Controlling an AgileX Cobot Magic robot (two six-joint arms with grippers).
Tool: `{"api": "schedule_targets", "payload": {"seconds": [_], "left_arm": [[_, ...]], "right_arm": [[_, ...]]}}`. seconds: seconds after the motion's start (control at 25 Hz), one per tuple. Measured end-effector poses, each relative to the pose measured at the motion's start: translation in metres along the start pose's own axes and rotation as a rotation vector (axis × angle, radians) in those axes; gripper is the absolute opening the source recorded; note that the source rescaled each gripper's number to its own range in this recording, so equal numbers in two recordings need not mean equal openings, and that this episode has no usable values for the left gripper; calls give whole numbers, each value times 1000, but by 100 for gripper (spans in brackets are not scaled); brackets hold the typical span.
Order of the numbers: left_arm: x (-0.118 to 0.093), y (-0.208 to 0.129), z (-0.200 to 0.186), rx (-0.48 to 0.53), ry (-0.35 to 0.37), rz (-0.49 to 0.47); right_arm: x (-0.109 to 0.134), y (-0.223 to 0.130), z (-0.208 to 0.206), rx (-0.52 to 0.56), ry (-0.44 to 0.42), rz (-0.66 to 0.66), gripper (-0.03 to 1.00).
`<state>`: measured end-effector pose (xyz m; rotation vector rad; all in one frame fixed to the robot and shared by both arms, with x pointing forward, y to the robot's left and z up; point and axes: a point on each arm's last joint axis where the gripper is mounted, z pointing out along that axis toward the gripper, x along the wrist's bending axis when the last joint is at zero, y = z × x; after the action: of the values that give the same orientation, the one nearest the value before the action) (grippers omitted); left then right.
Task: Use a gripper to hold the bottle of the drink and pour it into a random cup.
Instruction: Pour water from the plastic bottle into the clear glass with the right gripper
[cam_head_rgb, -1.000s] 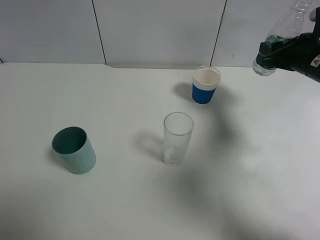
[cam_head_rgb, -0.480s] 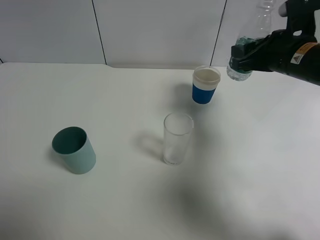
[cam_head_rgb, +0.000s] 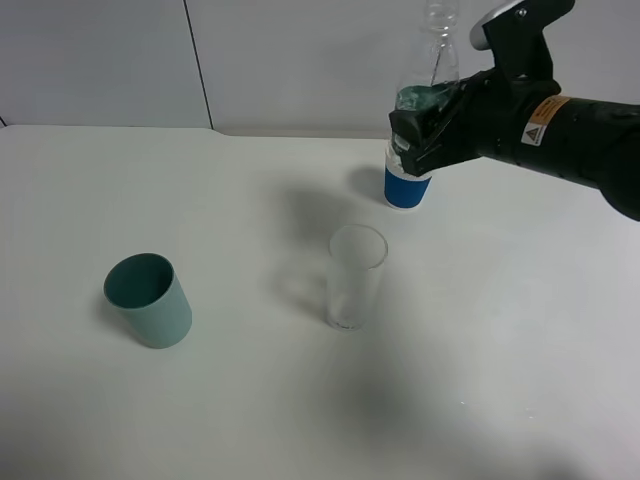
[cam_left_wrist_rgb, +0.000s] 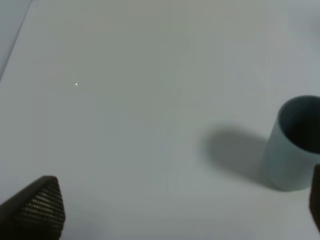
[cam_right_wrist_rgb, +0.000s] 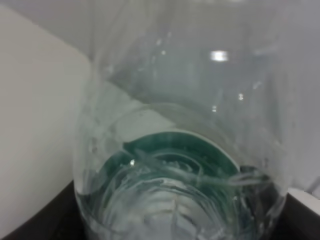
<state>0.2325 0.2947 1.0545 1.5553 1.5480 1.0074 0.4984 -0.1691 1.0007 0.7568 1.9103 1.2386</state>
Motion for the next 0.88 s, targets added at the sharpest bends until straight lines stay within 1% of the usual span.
{"api": "schedule_targets", "payload": {"seconds": [0.08, 0.28, 0.52, 0.6, 0.68, 0.8, 0.88], "left_arm": [[0, 0, 0, 0, 0, 0], [0, 0, 0, 0, 0, 0], [0, 0, 0, 0, 0, 0], [0, 0, 0, 0, 0, 0], [0, 0, 0, 0, 0, 0], [0, 0, 0, 0, 0, 0], [0, 0, 0, 0, 0, 0]], "right_arm": [[7, 1, 0, 1, 22, -20, 0], [10, 1, 1, 11, 42, -28, 0], [20, -2, -1, 33, 156, -54, 0], [21, -5, -2, 62, 192, -68, 0], [20, -9, -3, 97, 210, -50, 0], [19, -16, -4, 162, 222, -48, 0], [19, -20, -5, 204, 233, -74, 0]]}}
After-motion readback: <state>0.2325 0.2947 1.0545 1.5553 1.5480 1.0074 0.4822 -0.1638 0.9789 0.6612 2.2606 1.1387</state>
